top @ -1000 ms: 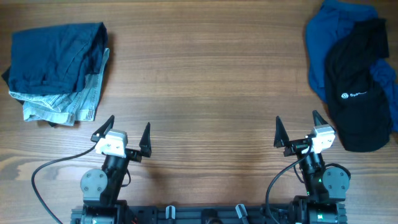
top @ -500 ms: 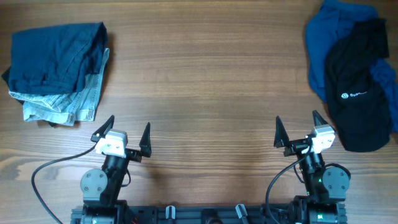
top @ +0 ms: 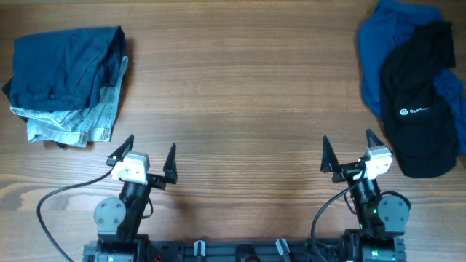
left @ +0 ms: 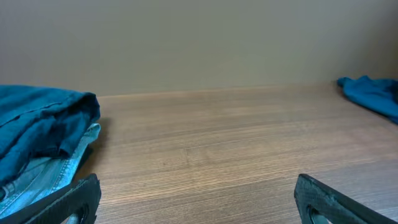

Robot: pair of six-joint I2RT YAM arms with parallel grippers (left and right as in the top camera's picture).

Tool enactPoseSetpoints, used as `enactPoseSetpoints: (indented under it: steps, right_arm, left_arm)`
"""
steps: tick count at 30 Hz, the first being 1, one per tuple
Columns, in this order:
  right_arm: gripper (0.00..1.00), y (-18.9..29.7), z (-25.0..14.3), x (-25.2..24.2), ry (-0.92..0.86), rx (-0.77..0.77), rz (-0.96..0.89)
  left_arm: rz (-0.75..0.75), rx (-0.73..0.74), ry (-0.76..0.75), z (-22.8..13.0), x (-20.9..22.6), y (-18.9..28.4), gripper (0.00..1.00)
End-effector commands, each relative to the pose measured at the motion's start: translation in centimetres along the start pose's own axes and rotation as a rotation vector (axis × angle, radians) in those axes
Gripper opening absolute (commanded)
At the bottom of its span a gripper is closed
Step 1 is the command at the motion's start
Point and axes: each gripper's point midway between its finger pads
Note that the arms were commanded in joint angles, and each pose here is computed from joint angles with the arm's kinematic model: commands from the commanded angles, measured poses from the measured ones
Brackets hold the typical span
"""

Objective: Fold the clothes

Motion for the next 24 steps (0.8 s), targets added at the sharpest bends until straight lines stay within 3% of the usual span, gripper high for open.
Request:
enactPoseSetpoints:
  steps: [1,19,24]
  right_arm:
    - [1.00,0.0,0.1,-0.3,-0.010,-0.005,-0.019]
    - [1.00,0.1,0.3,-0.7,-0.007,-0.011,-0.043]
    - [1.00,0.3,3.4,-0.1,0.019,-0.141,0.000]
  left_arm:
    - [0.008,0.006,-0.004,-0.3,0.1,0.0,1.00]
    - [0.008,0.006,-0.004,-0.3,0.1,0.0,1.00]
    - [-0.059,-0.002,0.026,0.0,-1.1,0.0,1.00]
Point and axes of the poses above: each gripper's point midway between its finger pads, its own y axis back along the fingers, its own x axis along the line the jaws close on, z = x × y, and after that the axes turned 11 degrees about y, right-handed
